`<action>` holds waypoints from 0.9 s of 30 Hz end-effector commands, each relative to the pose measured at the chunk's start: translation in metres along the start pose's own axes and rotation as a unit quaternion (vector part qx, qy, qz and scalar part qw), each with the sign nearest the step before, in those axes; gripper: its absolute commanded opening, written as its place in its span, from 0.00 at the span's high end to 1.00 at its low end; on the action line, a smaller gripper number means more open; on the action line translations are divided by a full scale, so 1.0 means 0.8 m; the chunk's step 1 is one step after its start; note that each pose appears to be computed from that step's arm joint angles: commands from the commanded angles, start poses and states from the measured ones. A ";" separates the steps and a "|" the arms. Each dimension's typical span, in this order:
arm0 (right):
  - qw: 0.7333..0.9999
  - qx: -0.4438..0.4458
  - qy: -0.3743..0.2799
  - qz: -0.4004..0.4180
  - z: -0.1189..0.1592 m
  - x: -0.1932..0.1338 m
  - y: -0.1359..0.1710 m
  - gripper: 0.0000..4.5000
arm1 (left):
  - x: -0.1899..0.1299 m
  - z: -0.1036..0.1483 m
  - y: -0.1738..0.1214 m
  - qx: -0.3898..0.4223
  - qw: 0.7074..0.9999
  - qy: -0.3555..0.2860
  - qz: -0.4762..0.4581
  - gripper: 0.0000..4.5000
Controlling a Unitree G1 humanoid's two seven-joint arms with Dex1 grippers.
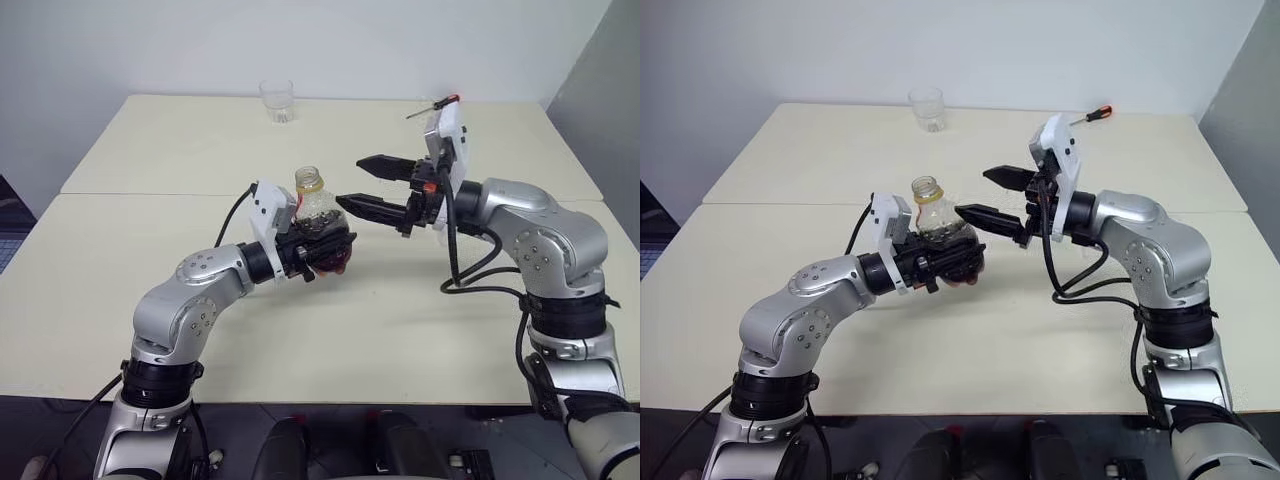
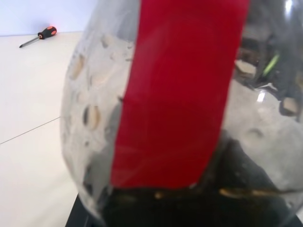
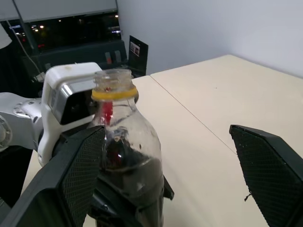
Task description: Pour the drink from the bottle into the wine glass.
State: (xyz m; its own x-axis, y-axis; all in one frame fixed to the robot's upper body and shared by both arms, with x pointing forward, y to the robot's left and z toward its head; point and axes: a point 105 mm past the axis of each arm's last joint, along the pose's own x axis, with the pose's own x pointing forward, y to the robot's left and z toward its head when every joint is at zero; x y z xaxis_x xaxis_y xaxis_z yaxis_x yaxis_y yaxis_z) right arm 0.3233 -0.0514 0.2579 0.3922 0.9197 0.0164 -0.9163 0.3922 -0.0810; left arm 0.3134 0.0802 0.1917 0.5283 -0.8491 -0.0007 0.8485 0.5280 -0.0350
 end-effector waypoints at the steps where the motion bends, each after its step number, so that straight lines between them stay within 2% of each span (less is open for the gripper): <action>1: 0.999 -0.022 -0.022 -0.017 0.018 -0.008 0.002 0.01 | -0.001 0.022 -0.008 0.027 0.999 -0.030 -0.007 0.56; 15: 0.997 -0.022 -0.024 -0.069 0.015 -0.018 -0.008 0.01 | -0.007 0.016 0.002 0.026 0.999 -0.032 0.025 0.56; 27: 0.999 0.010 -0.035 0.010 0.020 -0.019 0.038 0.01 | -0.014 0.012 0.032 0.031 0.992 -0.044 0.112 0.56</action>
State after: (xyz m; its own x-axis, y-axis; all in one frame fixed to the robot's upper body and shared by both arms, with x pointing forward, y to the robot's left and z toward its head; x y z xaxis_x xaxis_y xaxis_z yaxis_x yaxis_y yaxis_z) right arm 0.2979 -0.0538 0.2643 0.3912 0.9180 0.0660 -0.9187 0.3937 -0.0304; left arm 0.3276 0.0966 0.1858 0.6703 -0.7418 0.0195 0.7421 0.6699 -0.0227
